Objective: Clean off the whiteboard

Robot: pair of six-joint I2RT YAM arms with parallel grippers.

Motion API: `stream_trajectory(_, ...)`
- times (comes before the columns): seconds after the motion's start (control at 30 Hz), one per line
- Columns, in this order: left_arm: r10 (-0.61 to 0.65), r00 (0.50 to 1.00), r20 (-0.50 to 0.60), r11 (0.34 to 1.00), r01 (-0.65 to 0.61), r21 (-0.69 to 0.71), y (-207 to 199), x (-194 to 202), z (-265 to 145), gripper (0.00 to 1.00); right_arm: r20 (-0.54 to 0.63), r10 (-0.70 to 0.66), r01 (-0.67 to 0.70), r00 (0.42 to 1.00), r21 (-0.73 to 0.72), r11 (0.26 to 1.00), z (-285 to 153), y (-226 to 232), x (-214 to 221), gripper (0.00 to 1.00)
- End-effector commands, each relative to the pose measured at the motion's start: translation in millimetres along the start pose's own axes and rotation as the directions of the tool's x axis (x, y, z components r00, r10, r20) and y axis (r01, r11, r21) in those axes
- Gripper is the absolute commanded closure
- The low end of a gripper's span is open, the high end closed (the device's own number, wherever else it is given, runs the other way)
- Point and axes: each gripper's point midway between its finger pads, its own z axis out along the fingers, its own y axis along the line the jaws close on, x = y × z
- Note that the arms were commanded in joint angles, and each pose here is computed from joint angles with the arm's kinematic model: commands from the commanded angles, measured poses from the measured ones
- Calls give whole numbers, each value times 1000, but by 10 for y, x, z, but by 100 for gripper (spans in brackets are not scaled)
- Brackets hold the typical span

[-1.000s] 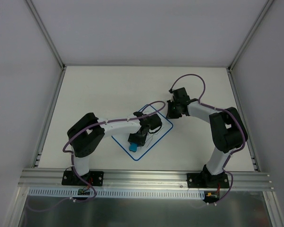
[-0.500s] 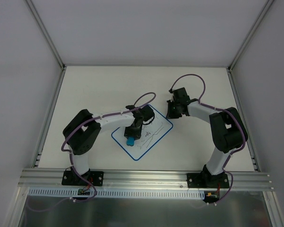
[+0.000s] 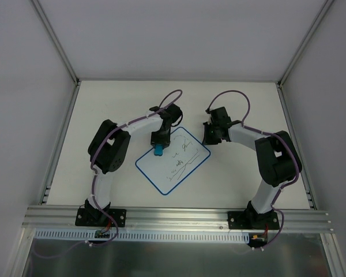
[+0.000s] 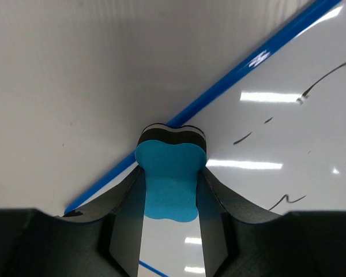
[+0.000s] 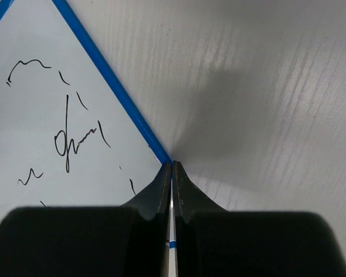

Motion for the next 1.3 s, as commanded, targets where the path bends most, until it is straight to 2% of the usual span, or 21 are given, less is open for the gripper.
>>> stream_trajectory(0.0, 39, 999, -2, 999, -39, 34, -108, -172, 184, 100, -207, -3, 33, 978, 140, 990, 55, -345, 658, 100)
stream_trajectory(0.3, 145, 989, 17, 977, -146, 156, -650, -342, 212, 100, -207, -12, 43, 978, 146, 988, 65, -334, 659, 100)
stream_trajectory(0.43, 174, 985, 2, 963, -171, 206, -901, -215, 187, 100, -206, -12, 43, 978, 146, 988, 62, -332, 655, 100)
stream_trajectory(0.67, 199, 980, -21, 954, -188, 232, -1088, 70, 89, 100, -207, -10, 42, 978, 148, 988, 65, -336, 658, 100)
stream_trajectory(0.93, 157, 987, -39, 978, -150, 144, -603, 386, -24, 100, -207, -13, 45, 978, 150, 988, 64, -336, 655, 100)
stream_trajectory(1.27, 93, 994, -60, 995, -92, 24, -12, 655, 50, 100, -205, -14, 45, 979, 151, 988, 62, -338, 654, 100)
